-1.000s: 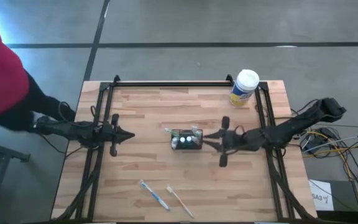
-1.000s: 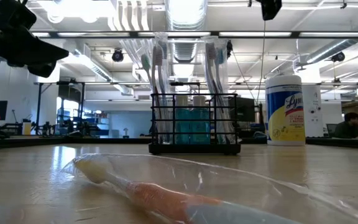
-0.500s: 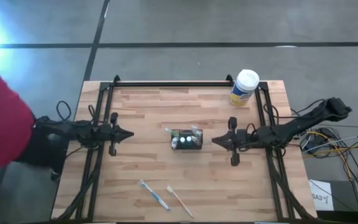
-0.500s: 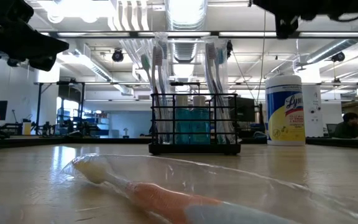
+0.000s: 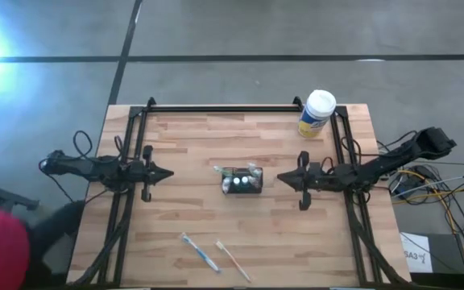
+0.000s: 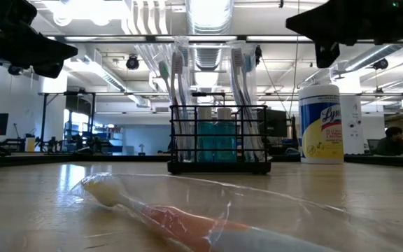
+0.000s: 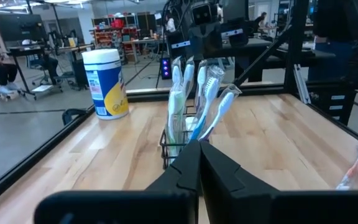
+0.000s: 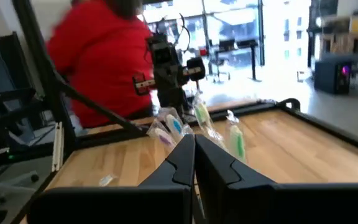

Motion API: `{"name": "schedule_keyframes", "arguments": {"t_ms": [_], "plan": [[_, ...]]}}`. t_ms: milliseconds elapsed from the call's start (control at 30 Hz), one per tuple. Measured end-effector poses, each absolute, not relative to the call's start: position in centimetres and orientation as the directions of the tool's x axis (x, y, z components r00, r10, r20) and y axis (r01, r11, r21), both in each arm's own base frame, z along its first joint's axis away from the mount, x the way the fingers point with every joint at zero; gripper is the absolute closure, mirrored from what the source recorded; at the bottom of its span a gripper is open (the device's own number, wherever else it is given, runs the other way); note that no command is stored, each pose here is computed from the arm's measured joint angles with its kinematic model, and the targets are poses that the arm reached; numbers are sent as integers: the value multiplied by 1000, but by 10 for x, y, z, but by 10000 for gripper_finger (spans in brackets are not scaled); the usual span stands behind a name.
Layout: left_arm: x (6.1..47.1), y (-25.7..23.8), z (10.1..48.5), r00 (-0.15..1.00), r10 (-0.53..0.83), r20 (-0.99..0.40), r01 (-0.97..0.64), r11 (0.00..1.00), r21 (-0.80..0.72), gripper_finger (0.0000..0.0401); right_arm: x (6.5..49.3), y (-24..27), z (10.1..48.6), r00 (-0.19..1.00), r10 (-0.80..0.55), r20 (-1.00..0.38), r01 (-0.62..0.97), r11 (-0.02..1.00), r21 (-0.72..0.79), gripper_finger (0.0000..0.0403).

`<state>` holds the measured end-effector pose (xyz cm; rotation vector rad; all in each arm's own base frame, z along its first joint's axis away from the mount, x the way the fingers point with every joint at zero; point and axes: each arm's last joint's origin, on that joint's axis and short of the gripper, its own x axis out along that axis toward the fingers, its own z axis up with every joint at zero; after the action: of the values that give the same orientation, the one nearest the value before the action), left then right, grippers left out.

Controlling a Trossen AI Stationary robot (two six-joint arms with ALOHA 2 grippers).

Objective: Pick & Place toothbrushing station
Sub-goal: Put the orange toothbrush into the black organizer

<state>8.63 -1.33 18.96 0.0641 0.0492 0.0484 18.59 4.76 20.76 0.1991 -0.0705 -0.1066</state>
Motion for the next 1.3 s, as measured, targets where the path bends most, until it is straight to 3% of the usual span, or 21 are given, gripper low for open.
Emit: {"name": "schedule_keyframes", "arguments": {"t_ms": [300,567,1300], "plan": [[86,-13,190,998,50,-40,-48,998,39,392,238,65,232,940,-149,-307,196,972,130,394],[86,-13,193,999,53,-8,-53,999,-9,390,292,86,237,842,-172,-512,245,966,78,394],[86,-13,193,998,57,-10,-57,998,1,386,394,176,243,617,-127,-777,435,877,202,394]]}}
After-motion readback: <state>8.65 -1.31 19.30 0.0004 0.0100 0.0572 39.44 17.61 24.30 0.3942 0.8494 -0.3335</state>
